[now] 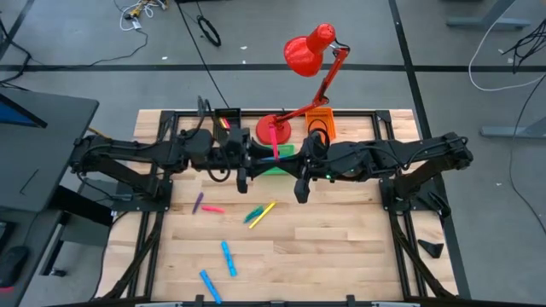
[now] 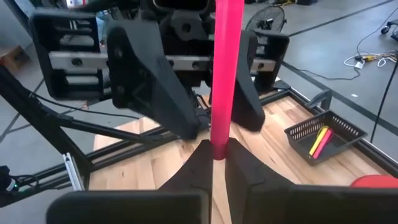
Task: Pick & Place Markers
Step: Put the pink pen into the black basket
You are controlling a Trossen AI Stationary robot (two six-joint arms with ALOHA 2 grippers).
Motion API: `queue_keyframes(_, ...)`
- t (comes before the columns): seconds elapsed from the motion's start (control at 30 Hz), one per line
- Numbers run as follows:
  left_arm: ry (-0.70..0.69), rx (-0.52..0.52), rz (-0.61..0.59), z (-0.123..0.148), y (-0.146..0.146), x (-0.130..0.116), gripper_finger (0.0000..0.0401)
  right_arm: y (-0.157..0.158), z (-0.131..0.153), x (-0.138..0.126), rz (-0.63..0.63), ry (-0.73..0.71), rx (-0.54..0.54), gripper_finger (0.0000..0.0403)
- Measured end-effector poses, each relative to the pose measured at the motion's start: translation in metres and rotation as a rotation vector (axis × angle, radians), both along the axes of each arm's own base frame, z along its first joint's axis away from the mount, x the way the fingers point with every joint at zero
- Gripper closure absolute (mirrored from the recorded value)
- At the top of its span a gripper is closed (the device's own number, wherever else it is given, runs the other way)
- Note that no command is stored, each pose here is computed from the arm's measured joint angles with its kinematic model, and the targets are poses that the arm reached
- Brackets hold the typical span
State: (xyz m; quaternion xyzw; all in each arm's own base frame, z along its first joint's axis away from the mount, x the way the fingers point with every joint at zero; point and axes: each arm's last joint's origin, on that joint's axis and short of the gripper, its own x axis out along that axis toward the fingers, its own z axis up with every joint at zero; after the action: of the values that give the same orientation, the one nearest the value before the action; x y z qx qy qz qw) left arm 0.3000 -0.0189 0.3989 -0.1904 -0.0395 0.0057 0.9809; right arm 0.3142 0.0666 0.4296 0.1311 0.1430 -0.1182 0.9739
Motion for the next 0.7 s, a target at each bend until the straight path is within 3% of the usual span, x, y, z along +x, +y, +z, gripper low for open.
queue_keyframes(0.13, -0.024, -0.005, -0.012, 0.0022, -0.0003, -0.0001, 0.0259, 0.0000, 0.0003, 0.0001, 0.001, -0.003, 0.001, 0.0385)
queue_keyframes(0.43, -0.075, -0.006, -0.020, 0.0072, -0.0004, -0.0008, 0.0368, 0.0006, 0.0007, 0.0002, 0.005, -0.008, 0.005, 0.0385)
queue_keyframes(0.7, -0.076, -0.009, -0.024, 0.0074, -0.0005, -0.0009, 0.0369, 0.0016, 0.0009, 0.0000, 0.008, -0.010, 0.004, 0.0367)
